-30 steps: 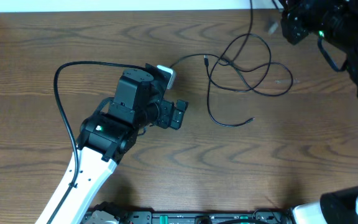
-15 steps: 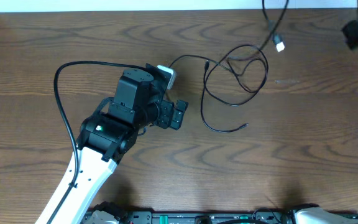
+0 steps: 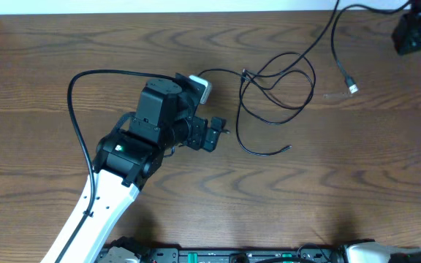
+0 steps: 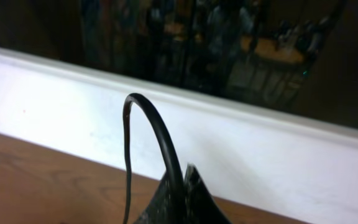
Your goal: Untangle cables
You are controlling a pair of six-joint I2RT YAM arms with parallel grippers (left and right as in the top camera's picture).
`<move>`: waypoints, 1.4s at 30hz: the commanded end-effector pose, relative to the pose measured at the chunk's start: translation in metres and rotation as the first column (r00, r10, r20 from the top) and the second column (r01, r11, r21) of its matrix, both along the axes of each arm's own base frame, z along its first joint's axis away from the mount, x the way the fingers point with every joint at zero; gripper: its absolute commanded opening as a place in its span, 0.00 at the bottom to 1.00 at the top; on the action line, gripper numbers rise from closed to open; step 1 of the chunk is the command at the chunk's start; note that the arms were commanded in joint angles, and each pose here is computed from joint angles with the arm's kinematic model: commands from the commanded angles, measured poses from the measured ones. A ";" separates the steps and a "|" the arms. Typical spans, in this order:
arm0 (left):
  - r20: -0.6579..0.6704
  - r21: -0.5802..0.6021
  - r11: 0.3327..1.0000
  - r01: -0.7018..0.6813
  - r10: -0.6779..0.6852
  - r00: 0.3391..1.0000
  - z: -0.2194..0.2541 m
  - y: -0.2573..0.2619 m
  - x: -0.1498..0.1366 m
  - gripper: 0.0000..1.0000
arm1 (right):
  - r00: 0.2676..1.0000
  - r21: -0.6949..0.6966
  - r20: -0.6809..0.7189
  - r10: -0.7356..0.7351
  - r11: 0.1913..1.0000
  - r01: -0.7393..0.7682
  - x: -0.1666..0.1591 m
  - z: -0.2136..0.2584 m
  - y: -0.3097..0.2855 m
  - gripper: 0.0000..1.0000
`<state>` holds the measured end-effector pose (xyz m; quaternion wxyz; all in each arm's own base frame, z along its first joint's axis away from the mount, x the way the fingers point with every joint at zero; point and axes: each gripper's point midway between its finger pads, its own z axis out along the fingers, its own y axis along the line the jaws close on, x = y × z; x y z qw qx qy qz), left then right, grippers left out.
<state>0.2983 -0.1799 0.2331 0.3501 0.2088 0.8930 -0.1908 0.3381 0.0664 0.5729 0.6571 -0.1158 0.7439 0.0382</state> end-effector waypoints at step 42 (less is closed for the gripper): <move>-0.038 -0.003 0.999 0.040 -0.040 0.998 -0.004 -0.004 -0.009 1.00 | 0.464 -0.303 -0.819 -0.337 0.941 0.149 0.139 -0.372 0.020 0.99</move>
